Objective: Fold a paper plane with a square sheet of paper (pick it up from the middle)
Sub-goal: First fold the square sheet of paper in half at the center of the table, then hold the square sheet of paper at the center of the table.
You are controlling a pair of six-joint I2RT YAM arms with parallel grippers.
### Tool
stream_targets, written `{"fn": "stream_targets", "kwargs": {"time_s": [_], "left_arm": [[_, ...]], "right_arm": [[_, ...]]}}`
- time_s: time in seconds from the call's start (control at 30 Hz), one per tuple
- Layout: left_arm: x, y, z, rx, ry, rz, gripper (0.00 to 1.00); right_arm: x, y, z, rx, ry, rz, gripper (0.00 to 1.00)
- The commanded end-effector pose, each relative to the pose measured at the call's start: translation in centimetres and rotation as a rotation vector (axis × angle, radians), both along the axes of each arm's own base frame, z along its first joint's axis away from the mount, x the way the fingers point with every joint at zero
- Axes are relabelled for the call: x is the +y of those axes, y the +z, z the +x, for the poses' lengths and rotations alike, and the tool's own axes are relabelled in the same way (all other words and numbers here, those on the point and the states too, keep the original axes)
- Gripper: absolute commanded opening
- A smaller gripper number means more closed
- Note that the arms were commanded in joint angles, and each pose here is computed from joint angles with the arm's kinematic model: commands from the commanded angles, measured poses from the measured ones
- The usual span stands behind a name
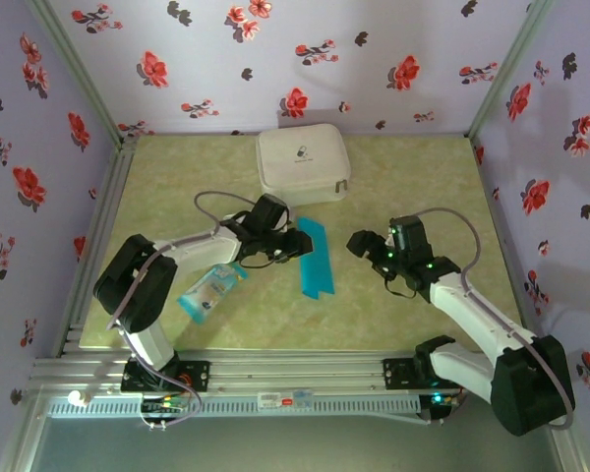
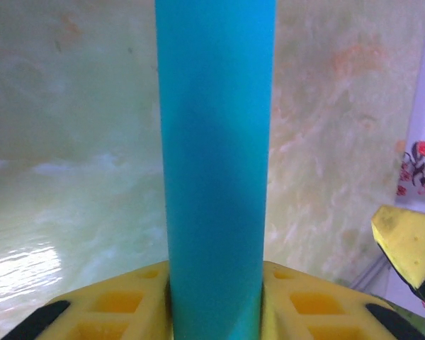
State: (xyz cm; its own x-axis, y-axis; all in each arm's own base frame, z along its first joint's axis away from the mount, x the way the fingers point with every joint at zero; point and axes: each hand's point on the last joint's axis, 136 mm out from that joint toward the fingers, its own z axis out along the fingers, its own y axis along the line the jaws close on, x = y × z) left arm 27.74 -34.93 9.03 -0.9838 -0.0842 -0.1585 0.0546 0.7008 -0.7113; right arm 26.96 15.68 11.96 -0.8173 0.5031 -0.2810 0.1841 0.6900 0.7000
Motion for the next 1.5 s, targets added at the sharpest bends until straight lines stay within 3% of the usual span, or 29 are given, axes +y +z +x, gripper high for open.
{"fn": "stream_targets", "kwargs": {"time_s": [0.0, 0.4, 0.63, 0.93, 1.23, 1.37, 1.47], "left_arm": [[-1.6, 0.7, -0.2, 0.012, -0.025, -0.129, 0.34], [-1.1, -3.8, -1.1, 0.093, -0.019, -0.073, 0.36], [-0.5, -6.1, -1.5, 0.111, 0.007, 0.019, 0.40], [1.2, -6.1, -1.4, 0.052, 0.013, 0.195, 0.51], [2.1, -4.8, -1.4, 0.003, 0.015, 0.223, 0.52], [2.7, -4.9, -1.5, 0.001, 0.010, 0.253, 0.51], [3.1, -5.2, -1.7, 0.002, -0.007, 0.280, 0.51]], "right_arm": [[2.0, 1.4, 0.9, -0.035, 0.051, 0.126, 0.80], [4.0, -0.7, 0.9, 0.015, 0.121, 0.166, 0.63], [4.7, -1.6, 0.9, 0.041, 0.140, 0.164, 0.62], [4.4, -3.4, 0.5, 0.089, 0.135, 0.121, 0.63], [4.7, -4.4, 0.1, 0.132, 0.154, 0.083, 0.62], [5.6, -4.8, -0.2, 0.148, 0.202, 0.062, 0.55], [6.5, -5.2, -0.4, 0.161, 0.229, 0.060, 0.44]]}}
